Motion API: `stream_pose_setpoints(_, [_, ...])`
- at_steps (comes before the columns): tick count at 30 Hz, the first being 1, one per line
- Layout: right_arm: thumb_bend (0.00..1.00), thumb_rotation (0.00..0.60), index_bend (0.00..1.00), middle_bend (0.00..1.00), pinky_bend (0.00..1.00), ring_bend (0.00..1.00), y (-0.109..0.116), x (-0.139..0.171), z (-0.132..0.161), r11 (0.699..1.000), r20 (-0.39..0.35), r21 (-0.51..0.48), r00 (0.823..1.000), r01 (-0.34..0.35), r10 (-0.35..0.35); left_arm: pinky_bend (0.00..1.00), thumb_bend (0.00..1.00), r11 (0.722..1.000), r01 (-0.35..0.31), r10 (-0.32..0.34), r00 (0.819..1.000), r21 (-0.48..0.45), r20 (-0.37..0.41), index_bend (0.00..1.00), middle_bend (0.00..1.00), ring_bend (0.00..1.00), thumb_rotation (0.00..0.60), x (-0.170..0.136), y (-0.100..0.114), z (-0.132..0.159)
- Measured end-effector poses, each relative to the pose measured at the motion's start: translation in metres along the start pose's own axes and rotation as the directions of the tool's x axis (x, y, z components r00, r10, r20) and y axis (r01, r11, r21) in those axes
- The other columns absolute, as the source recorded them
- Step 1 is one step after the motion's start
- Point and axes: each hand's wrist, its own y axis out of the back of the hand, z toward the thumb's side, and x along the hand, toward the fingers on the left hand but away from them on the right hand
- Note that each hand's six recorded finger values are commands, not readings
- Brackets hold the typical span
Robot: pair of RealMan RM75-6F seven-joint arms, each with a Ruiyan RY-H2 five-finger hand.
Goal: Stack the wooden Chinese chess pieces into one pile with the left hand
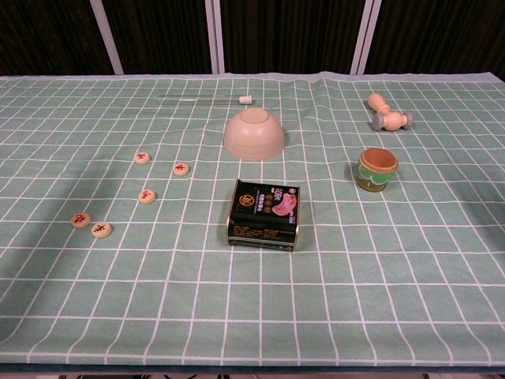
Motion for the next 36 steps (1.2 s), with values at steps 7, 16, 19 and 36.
stream_pose_setpoints(7, [0.23,0.600,0.09,0.01,0.00,0.00,0.001,-0.001,-0.002,1.000,0.010,-0.008,1.000,0.001,0.000,0.00,0.18,0.996,0.076,-0.078,0.995,0.043,0.068,0.30,0.00,0.00,0.600,0.026,-0.031,0.045])
stream_pose_setpoints(16, [0.23,0.600,0.09,0.01,0.00,0.00,0.002,-0.001,-0.003,1.000,0.016,-0.016,1.000,0.002,-0.001,0.00,0.23,0.988,0.123,-0.131,0.988,0.094,0.086,0.38,0.00,0.00,0.600,0.048,-0.063,0.071])
stream_pose_setpoints(19, [0.23,0.600,0.09,0.01,0.00,0.00,0.002,-0.001,-0.004,1.000,0.019,-0.018,1.000,0.002,-0.002,0.00,0.24,0.988,0.123,-0.132,0.987,0.099,0.094,0.40,0.00,0.00,0.600,0.054,-0.070,0.079])
stream_pose_setpoints(36, [0.23,0.600,0.09,0.01,0.00,0.00,0.002,-0.002,-0.005,1.000,0.030,-0.020,1.000,0.003,-0.003,0.00,0.27,0.982,0.133,-0.150,0.981,0.134,0.124,0.44,0.00,0.00,0.600,0.072,-0.087,0.101])
